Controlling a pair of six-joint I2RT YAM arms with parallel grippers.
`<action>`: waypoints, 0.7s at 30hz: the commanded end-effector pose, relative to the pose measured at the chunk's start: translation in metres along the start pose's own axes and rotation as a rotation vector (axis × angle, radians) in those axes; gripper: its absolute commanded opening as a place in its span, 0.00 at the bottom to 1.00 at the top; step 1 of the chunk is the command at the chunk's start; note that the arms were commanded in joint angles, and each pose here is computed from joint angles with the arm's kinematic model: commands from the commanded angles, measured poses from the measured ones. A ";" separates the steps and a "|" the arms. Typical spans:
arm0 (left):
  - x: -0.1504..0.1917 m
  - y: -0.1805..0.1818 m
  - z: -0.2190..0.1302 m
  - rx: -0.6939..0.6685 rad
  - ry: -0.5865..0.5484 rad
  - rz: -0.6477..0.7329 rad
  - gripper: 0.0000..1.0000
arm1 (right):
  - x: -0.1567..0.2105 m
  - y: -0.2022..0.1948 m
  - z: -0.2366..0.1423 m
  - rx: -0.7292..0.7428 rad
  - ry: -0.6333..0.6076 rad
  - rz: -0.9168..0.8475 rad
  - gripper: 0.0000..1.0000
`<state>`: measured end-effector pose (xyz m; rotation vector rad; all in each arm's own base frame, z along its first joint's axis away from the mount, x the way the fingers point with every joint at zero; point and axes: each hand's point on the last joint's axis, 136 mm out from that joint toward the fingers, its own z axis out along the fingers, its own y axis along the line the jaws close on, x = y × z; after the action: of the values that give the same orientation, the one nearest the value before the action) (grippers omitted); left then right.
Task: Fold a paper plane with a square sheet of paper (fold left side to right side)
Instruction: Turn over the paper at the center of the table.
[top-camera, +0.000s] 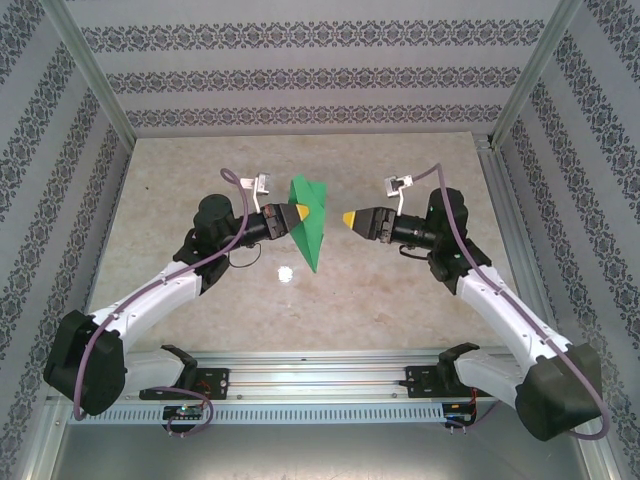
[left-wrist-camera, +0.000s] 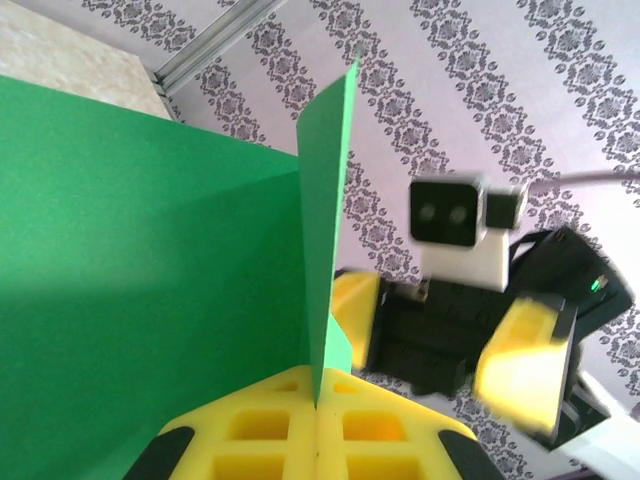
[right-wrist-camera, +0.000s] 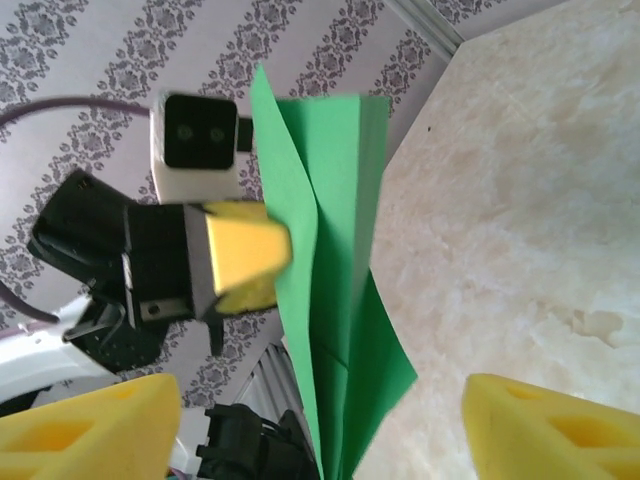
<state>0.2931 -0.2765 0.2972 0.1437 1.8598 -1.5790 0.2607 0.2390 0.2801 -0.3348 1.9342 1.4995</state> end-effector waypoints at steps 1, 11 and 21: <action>-0.022 -0.040 -0.003 0.095 -0.076 0.046 0.06 | 0.015 -0.003 0.012 -0.018 -0.042 -0.072 0.84; -0.025 -0.045 -0.005 0.094 -0.084 0.032 0.06 | 0.031 0.023 0.047 -0.189 -0.035 -0.077 0.83; -0.022 -0.036 -0.001 0.076 -0.074 0.010 0.06 | 0.027 0.036 0.062 -0.255 -0.010 -0.058 0.52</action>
<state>0.2941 -0.2748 0.3190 0.1040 1.8097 -1.6035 0.2412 0.3077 0.2530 -0.4423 1.8305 1.6676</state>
